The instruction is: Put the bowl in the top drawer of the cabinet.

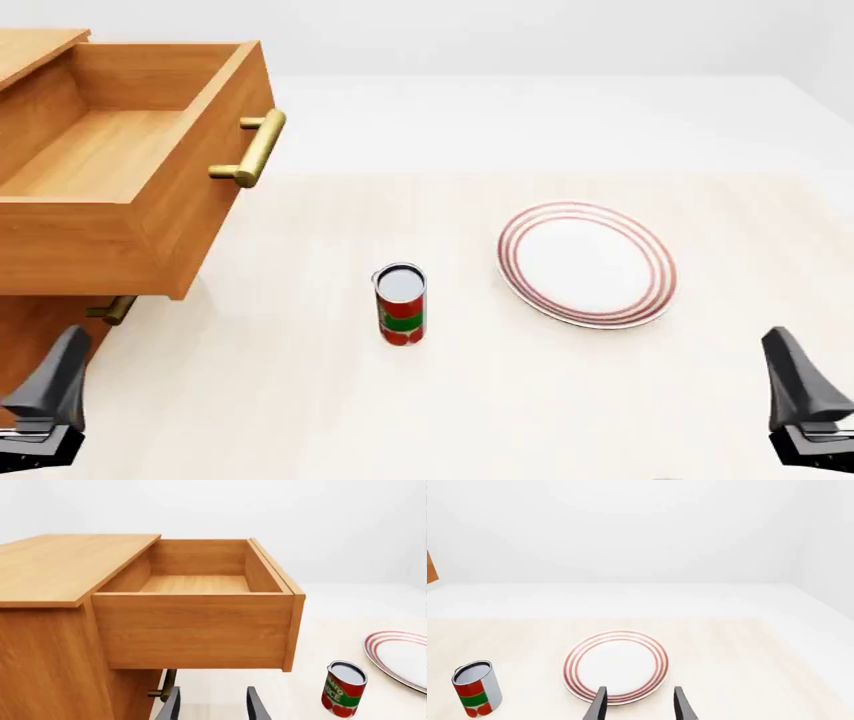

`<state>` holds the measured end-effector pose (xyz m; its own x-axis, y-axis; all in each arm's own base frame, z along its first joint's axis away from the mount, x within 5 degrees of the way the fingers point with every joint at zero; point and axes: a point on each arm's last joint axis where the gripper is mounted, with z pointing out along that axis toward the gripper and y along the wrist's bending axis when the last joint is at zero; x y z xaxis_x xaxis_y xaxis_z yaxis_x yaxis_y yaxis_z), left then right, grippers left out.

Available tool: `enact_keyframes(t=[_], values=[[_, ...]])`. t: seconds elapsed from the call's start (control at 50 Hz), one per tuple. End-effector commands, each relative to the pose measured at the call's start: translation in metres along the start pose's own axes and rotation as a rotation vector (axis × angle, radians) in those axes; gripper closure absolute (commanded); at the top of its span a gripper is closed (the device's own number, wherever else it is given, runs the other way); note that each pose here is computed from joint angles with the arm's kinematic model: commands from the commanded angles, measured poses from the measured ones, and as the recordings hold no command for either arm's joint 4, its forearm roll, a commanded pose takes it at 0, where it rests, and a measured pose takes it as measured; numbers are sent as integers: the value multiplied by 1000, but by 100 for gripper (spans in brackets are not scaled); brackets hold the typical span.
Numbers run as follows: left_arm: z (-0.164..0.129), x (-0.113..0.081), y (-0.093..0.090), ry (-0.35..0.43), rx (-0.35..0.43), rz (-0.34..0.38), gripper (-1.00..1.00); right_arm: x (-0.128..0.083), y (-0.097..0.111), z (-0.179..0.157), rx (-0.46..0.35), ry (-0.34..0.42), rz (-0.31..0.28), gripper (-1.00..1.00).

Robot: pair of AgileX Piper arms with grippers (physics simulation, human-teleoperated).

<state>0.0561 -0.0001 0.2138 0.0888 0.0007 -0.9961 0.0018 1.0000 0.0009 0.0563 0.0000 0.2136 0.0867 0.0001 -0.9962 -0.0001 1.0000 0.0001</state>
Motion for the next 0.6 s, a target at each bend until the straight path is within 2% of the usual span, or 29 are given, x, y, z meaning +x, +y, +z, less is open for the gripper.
enact_keyframes(t=[0.02, 0.28, 0.34, 0.4, 0.6], values=[[0, -2, 0, -12, 8, 10, -100, -1, 0, 0, 0, 0, -1, -100], [-1, -9, -3, -54, 47, 23, -100, -1, 0, 1, -1, 1, 0, -100], [-1, -9, -2, -68, 25, 76, -100, -1, 0, 1, 0, 1, 0, -100], [0, -7, -1, -40, 21, 45, -100, -1, 0, 1, 0, 1, 0, -100], [-1, -7, -2, -37, 29, 38, -100, -1, 0, 1, 0, 1, 0, -100]])
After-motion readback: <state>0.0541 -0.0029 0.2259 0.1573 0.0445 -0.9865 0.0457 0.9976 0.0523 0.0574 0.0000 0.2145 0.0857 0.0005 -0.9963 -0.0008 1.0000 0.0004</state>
